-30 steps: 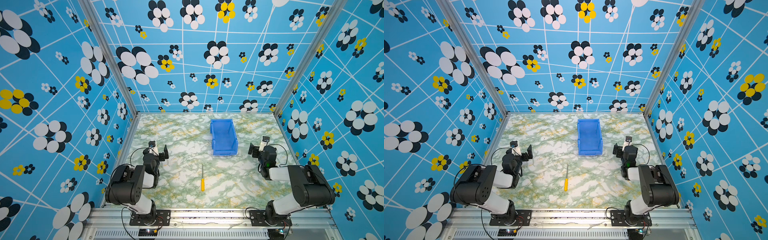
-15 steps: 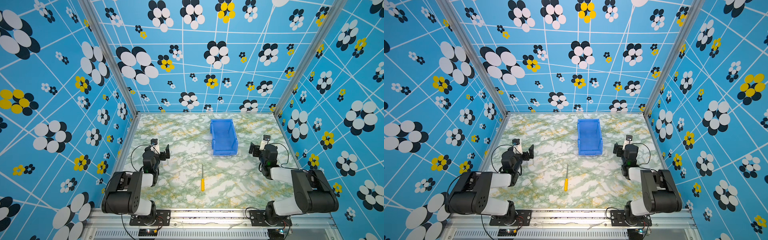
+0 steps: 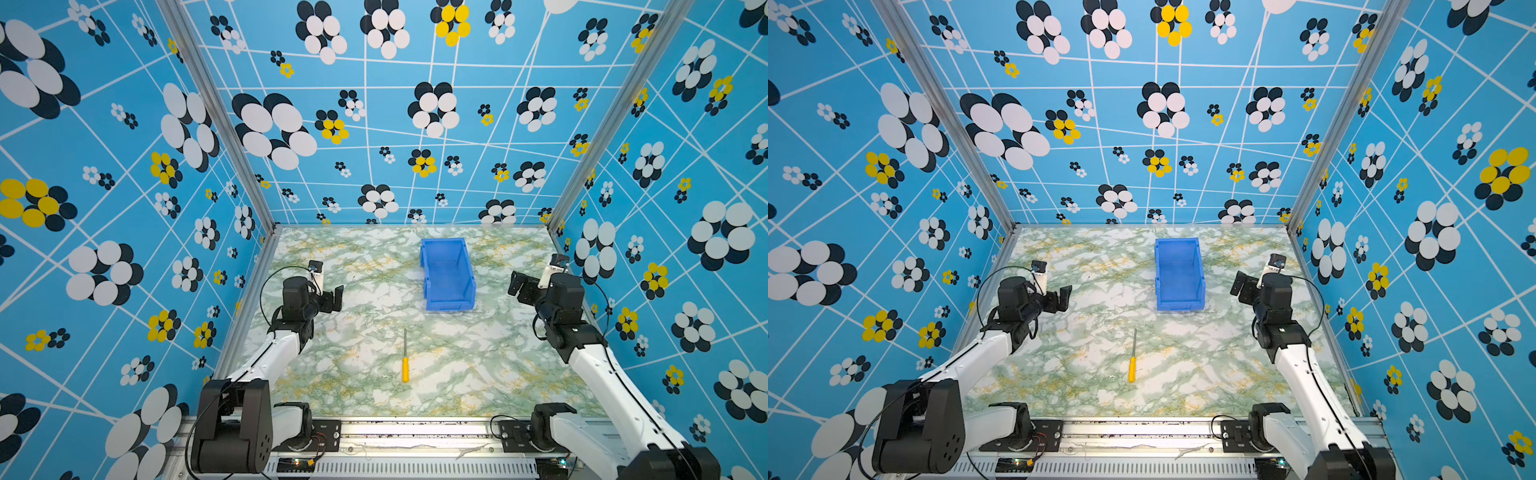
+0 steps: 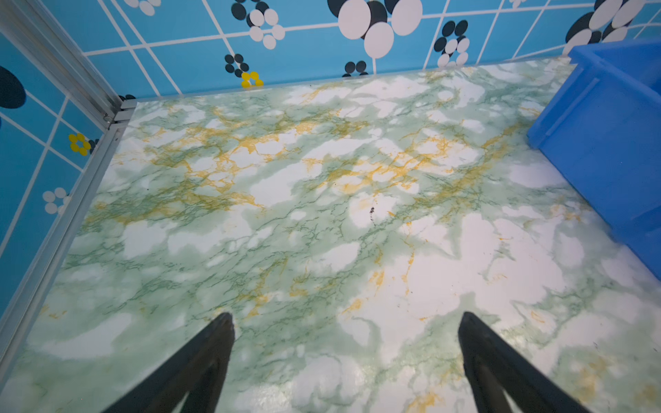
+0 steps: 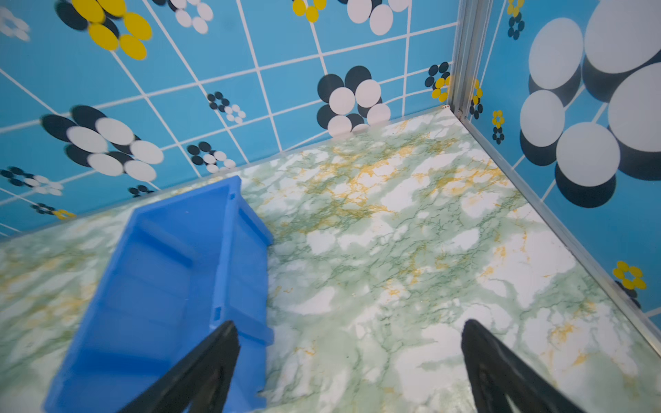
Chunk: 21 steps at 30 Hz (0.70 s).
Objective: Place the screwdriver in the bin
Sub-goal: 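Reach the right gripper across to the yellow screwdriver handle while the left arm lifts slightly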
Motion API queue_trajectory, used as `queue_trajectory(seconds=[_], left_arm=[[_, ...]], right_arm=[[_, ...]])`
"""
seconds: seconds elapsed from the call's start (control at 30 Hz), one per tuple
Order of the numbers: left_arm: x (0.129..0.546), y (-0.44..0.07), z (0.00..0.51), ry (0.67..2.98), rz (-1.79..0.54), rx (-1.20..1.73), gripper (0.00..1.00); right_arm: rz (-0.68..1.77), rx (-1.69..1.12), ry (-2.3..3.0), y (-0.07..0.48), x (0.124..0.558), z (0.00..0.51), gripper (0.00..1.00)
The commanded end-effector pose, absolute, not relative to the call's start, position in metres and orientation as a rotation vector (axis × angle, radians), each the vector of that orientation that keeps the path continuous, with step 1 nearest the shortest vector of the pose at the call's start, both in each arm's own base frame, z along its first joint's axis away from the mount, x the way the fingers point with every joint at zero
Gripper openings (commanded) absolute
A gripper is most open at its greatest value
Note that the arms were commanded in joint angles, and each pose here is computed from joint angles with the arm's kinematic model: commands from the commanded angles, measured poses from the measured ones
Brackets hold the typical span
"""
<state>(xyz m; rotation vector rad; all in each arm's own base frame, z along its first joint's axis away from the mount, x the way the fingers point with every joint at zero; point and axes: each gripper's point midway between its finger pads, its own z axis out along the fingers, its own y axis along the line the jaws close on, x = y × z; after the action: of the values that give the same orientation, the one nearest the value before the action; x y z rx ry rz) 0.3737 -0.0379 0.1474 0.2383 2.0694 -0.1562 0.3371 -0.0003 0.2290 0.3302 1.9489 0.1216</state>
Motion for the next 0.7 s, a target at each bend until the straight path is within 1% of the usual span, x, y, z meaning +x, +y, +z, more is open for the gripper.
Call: queue_trajectory(seconds=[0.0,0.1,0.17,0.23,0.37,0.47,0.67], left_arm=[[0.344,-0.047,0.148,2.217,-0.198,0.337,0.99],[0.328,-0.062,0.171,2.259,-0.295,0.400,0.99],[0.321,-0.065,0.184,2.274,-0.317,0.404,0.99],[0.315,-0.069,0.195,2.284,-0.335,0.418,0.99],[0.307,-0.073,0.209,2.322,-0.341,0.436,0.99],[0.304,-0.073,0.216,2.360,-0.341,0.448,0.99],[0.304,-0.071,0.220,2.416,-0.340,0.423,0.99]], right_arm=[[0.363,0.475,2.047,0.021,0.300,0.208,0.99],[0.492,0.570,1.907,0.022,0.287,0.213,0.99],[0.506,0.609,1.952,0.024,0.278,0.210,0.99],[0.486,0.574,2.059,0.032,0.268,0.203,0.99],[0.432,0.411,2.265,0.060,0.251,0.191,0.99],[0.298,0.272,2.401,0.079,0.237,0.180,0.99],[0.174,-0.007,2.528,0.149,0.215,0.166,0.99]])
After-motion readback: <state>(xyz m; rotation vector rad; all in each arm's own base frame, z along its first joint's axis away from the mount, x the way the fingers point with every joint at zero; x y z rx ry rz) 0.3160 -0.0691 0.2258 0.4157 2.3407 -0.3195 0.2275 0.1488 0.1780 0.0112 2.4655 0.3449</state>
